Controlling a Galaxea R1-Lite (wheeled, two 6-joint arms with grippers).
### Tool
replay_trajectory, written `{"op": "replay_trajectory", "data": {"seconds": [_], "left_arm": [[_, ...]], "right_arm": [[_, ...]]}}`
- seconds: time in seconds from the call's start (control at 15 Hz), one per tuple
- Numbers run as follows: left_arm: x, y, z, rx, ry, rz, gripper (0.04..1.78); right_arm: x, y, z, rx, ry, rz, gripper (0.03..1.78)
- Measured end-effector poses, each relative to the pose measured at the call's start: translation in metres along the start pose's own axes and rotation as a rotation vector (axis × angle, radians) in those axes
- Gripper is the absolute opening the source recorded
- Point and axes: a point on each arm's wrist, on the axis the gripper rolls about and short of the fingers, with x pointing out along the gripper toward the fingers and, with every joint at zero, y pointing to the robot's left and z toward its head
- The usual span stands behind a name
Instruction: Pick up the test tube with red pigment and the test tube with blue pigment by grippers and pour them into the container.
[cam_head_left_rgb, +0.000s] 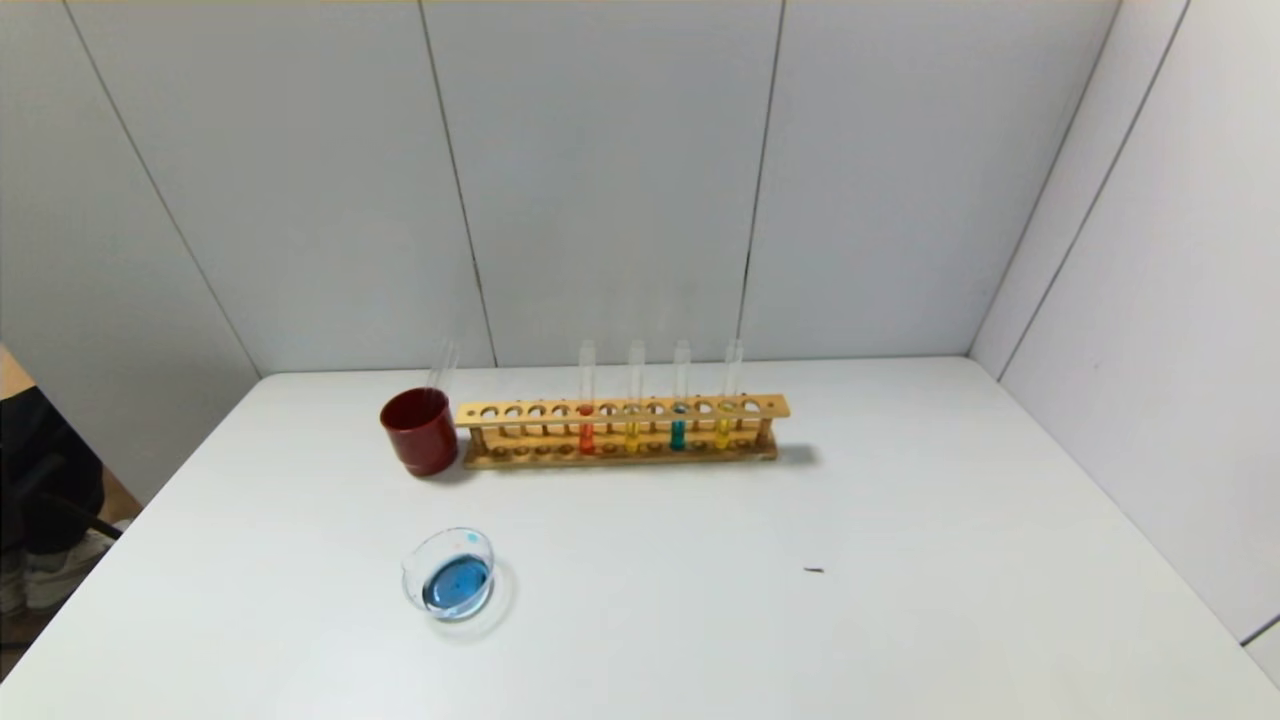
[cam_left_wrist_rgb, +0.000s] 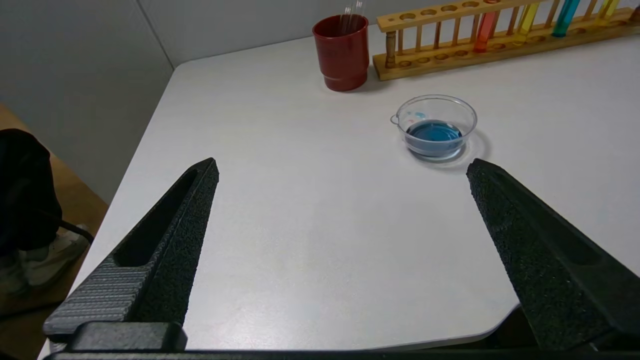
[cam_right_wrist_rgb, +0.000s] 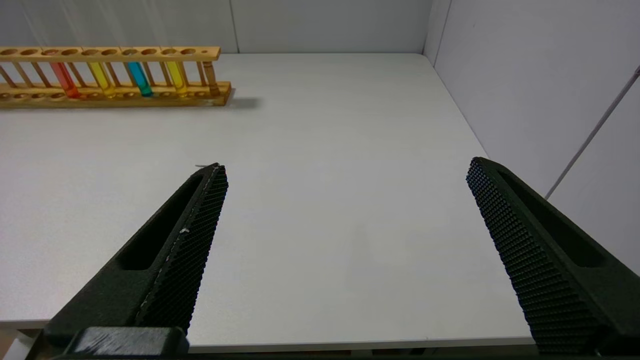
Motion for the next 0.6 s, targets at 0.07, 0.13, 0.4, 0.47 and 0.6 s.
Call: {"op": "replay_trajectory", "data": {"seconds": [0.07,0.13,0.4,0.47,0.6], "left_arm": [[0.0,-0.0002,0.0,0.0,-0.001,-0.007,1.75],[0.0,-0.0002,0.0,-0.001,-0.001,-0.007,1.75],[0.0,-0.0001,-0.0002,-0.005,-0.001,-0.003,1.75],[0.0,-0.0002,-0.0003,-0.007,0.0,-0.003,1.75],[0.0,-0.0002,-0.0004,-0.017,0.0,-0.005,1.75]], "right_arm": [[0.0,0.0,0.0,0.0,0.0,0.0,1.75],[0.0,0.0,0.0,0.0,0.0,0.0,1.75],[0.0,0.0,0.0,0.001,0.0,0.0,1.75],[0.0,0.0,0.0,0.001,0.0,0.0,1.75],[0.0,0.0,0.0,0.001,0.0,0.0,1.75]]}}
